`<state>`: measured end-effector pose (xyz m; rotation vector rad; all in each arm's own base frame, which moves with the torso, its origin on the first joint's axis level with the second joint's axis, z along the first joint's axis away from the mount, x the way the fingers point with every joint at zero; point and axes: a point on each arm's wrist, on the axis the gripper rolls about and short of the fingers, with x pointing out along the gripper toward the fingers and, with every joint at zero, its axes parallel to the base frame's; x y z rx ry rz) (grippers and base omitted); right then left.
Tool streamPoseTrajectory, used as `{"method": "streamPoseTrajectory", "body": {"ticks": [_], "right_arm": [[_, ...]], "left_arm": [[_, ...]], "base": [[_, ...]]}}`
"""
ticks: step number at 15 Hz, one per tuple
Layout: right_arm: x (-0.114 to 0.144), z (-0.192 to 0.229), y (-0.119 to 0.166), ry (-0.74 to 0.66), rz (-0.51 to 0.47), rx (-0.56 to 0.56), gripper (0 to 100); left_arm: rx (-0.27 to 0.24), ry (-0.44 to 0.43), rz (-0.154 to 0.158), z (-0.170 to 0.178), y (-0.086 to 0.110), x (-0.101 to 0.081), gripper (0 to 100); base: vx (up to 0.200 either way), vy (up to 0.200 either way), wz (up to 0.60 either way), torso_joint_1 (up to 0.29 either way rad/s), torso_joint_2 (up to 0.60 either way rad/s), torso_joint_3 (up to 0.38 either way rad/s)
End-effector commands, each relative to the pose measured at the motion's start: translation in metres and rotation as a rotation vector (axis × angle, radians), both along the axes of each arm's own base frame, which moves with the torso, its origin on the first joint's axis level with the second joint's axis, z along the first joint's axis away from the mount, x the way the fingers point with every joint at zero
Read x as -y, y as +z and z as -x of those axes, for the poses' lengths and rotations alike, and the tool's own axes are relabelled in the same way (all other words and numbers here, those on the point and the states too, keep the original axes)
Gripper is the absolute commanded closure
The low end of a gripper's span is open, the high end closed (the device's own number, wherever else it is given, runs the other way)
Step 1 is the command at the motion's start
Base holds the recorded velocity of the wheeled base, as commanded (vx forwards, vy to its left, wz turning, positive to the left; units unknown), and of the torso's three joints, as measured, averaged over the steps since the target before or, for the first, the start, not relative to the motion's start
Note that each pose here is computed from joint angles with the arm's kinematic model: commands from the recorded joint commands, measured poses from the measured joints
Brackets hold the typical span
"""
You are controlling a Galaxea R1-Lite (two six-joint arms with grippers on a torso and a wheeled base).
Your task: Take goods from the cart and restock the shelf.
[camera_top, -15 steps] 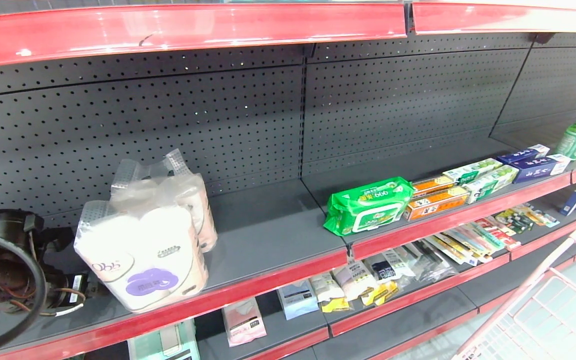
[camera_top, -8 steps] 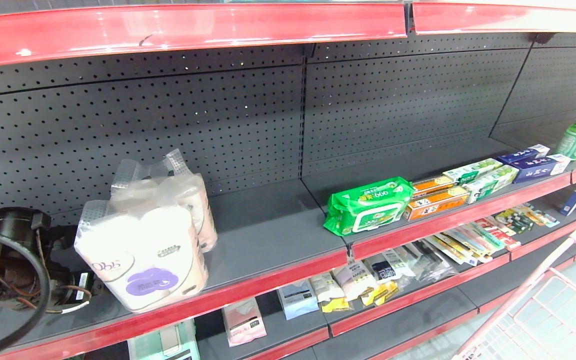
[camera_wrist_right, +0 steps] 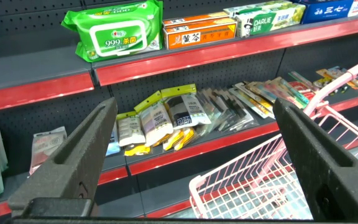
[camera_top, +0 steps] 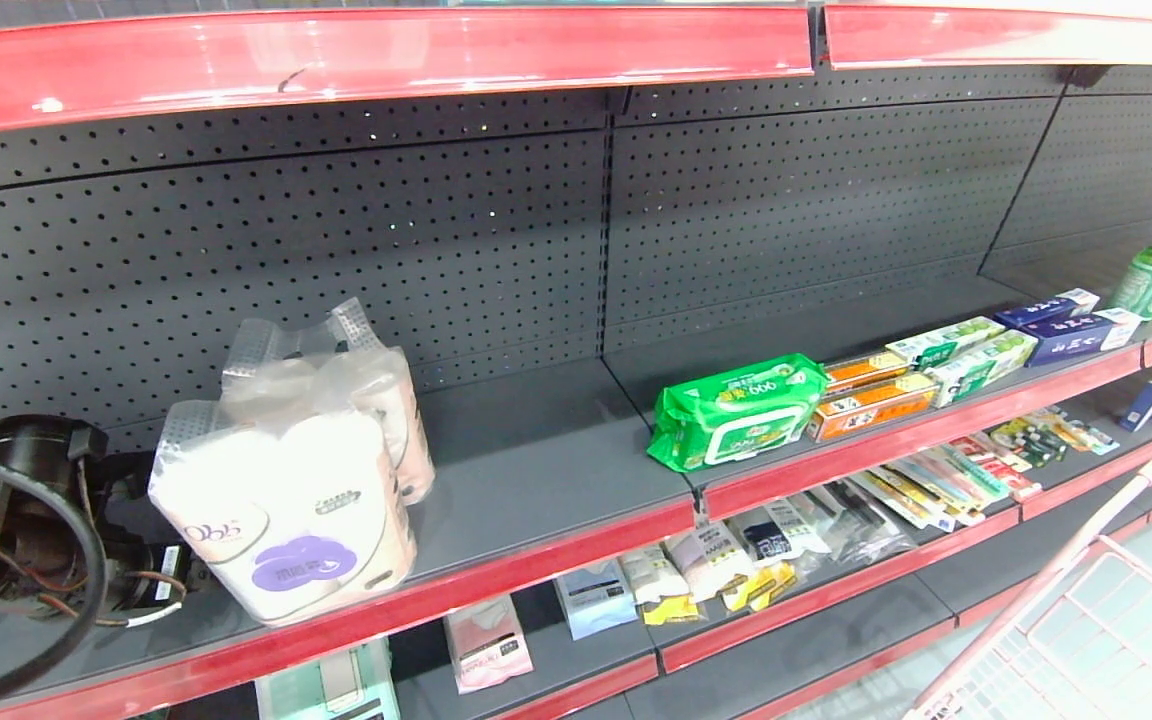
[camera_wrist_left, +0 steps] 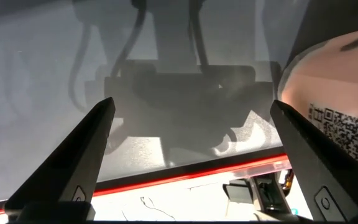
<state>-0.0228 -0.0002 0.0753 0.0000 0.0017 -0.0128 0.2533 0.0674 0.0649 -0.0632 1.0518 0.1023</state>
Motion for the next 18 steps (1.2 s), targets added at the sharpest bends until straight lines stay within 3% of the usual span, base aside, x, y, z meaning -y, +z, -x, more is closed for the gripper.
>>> {"method": "streamPoseTrajectory", "body": {"ticks": [1,18], "right_arm": [[0.0000,0.0000,0.0000,-0.001,0.000,0.000,0],[0.0000,0.0000,0.0000,0.000,0.000,0.000,0]], "left_arm": [[-0.007,-0.007,0.003,-0.0006,-0.0019,0.0019,0],[-0.027,-0.056,0.042,-0.0003,-0.0035,0.0111,0]], "base": [[0.000,0.000,0.00,0.000,0.00,0.000],[0.000,0.000,0.00,0.000,0.00,0.000]]}}
